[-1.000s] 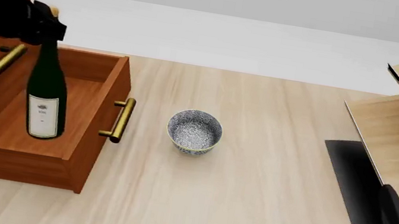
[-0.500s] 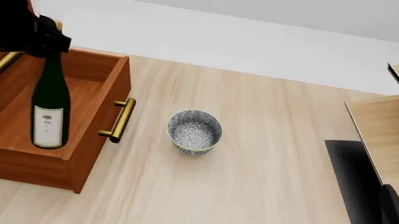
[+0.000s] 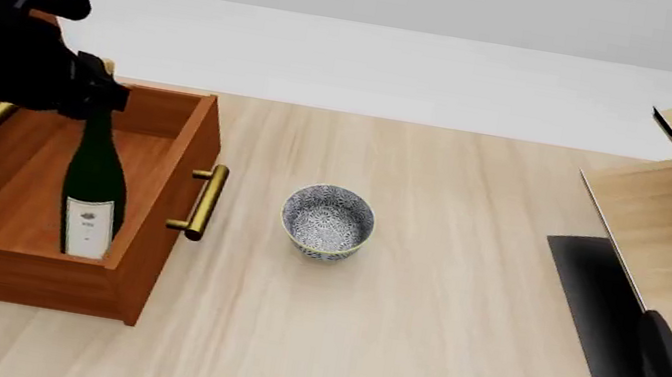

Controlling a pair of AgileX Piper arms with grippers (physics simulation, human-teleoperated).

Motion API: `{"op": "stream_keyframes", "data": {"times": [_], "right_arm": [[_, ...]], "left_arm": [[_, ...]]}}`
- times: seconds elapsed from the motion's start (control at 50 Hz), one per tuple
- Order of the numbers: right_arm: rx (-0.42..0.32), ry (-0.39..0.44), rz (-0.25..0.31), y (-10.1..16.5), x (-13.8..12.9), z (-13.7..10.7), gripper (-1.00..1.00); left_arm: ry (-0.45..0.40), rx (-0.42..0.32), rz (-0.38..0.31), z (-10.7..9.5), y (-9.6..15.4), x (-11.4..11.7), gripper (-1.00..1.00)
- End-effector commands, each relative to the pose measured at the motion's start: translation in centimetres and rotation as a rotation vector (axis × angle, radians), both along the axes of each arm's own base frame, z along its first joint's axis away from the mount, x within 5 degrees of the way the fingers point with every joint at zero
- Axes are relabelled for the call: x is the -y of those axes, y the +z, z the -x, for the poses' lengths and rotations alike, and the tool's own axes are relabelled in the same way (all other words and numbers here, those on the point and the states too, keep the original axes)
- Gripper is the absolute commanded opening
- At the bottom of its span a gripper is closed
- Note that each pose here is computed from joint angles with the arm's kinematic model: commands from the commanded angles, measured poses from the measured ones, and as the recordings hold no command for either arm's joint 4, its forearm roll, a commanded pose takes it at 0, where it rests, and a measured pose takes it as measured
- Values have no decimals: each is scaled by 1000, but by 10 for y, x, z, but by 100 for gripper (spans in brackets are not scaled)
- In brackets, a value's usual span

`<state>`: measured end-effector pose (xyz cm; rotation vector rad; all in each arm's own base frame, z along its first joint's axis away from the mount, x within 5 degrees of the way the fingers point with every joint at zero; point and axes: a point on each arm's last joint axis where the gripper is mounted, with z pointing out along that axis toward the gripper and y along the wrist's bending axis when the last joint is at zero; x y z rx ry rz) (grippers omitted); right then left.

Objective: Put the wine bottle in the bottom drawer of the cabinet.

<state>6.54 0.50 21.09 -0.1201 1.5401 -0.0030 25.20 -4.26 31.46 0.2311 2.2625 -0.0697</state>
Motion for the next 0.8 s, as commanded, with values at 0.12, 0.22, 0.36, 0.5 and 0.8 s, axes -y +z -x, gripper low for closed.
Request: {"op": "stream_keyframes", "data": {"times": [0.12, 0.22, 0.36, 0.5, 0.8], "right_arm": [[-2, 0, 2, 0, 0, 0, 100], [-3, 1, 3, 0, 0, 0, 100], [-4, 0, 4, 0, 0, -1, 100], [-4, -1, 4, 0, 0, -1, 100], [-11, -9, -18, 0, 1, -1, 100]], "left_arm": [[3, -10, 0, -3, -3, 0, -100], [4, -13, 5, -5, -7, 2, -100], [11, -56, 23, -8, -18, 6, -100], [37, -94, 67, -10, -28, 13, -100], [48, -113, 66, -18, -42, 12, -100]]}}
